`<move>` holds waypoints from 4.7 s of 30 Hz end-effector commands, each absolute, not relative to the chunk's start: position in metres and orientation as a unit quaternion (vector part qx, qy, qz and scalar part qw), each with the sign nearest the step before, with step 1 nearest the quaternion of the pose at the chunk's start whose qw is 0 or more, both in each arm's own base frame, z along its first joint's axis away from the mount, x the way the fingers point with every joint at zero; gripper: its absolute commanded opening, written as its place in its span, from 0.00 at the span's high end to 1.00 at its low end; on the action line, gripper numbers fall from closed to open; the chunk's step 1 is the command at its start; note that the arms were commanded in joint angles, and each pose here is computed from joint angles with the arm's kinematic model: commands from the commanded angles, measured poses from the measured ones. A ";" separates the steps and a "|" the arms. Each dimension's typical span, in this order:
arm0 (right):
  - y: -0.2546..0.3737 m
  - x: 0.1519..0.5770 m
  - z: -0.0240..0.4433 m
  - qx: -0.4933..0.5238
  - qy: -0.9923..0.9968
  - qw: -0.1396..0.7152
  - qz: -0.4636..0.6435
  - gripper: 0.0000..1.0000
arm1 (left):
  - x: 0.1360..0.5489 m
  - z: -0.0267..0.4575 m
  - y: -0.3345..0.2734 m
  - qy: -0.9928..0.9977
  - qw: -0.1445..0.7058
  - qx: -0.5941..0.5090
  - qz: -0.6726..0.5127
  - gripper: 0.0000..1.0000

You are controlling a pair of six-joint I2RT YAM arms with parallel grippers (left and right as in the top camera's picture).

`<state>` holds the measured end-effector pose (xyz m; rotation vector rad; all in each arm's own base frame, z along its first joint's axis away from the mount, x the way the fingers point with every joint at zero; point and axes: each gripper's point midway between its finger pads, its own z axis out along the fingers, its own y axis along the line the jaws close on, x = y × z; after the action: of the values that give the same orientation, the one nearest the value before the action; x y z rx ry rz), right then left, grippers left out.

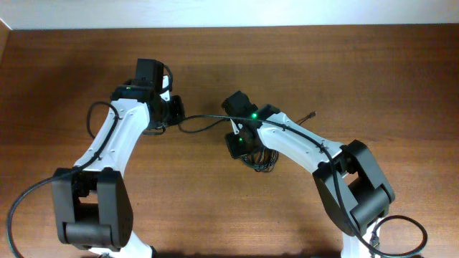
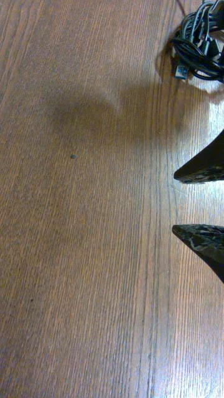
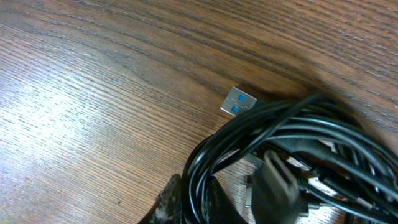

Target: Untangle cables

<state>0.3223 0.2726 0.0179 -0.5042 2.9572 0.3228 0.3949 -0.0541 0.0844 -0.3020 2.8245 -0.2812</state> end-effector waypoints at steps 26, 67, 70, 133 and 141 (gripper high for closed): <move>0.278 0.399 0.153 0.022 0.805 -0.027 0.592 0.96 | 0.370 0.144 -0.168 0.883 0.154 0.143 -0.420 0.74; 0.284 0.436 0.180 0.074 0.784 0.012 0.617 0.96 | 0.355 0.130 -0.214 0.878 0.171 0.268 -0.357 0.55; 0.284 0.436 0.180 0.075 0.784 0.012 0.616 0.96 | 0.359 0.125 -0.209 0.887 0.174 0.265 -0.336 0.68; 0.161 0.382 0.029 0.149 0.967 -0.002 0.207 0.96 | 0.375 0.078 -0.027 0.962 0.096 -0.242 -0.087 0.79; 0.168 0.354 0.032 0.147 0.961 -0.065 0.224 0.89 | 0.374 0.078 -0.030 0.963 0.094 -0.239 -0.088 0.41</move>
<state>0.3623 0.1682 0.0327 0.5063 3.1208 0.7149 0.3713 -0.0304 0.0694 -0.7166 2.8760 -0.2598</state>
